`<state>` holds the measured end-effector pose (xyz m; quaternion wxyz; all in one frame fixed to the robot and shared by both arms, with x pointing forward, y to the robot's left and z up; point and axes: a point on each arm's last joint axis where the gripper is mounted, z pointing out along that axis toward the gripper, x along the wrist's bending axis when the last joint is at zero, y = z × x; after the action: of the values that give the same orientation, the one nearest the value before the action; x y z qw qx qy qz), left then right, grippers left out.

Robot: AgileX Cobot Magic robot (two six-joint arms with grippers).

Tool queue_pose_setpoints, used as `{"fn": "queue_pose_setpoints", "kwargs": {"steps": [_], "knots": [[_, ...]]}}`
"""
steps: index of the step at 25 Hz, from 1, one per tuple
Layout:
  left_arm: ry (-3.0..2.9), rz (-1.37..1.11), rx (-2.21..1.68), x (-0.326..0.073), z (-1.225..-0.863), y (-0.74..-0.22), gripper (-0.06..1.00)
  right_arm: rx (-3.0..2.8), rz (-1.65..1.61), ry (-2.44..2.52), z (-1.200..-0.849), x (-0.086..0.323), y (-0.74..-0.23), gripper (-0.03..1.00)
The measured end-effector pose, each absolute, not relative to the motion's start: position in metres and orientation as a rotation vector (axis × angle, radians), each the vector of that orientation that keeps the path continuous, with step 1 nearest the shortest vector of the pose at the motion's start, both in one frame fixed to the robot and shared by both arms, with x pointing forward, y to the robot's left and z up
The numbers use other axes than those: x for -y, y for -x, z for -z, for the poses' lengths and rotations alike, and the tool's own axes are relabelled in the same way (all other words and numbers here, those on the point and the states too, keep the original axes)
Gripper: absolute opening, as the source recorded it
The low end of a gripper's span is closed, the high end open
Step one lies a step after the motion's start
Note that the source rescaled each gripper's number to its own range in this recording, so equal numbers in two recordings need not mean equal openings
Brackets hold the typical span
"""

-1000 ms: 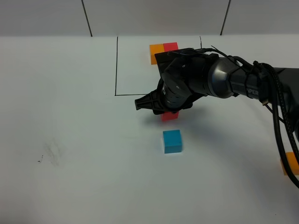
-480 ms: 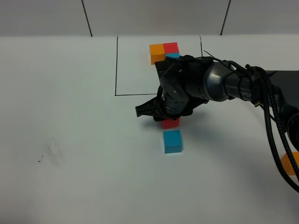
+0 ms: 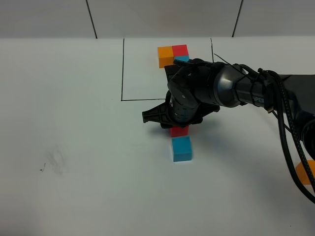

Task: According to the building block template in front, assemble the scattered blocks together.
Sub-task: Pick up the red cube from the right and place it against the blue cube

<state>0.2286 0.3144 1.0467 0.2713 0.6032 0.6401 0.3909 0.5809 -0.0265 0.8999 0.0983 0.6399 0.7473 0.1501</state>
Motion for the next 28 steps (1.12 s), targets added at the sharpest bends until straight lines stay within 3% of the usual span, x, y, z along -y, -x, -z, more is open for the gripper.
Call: {"fn": "queue_pose_setpoints", "kwargs": {"steps": [28], "knots": [[-1.624, -1.052, -1.724, -0.3144, -1.0467, -0.2286, 0.0, -2.175, -0.376, -1.96, -0.8986, 0.0237, -0.5725, 0.43]]}}
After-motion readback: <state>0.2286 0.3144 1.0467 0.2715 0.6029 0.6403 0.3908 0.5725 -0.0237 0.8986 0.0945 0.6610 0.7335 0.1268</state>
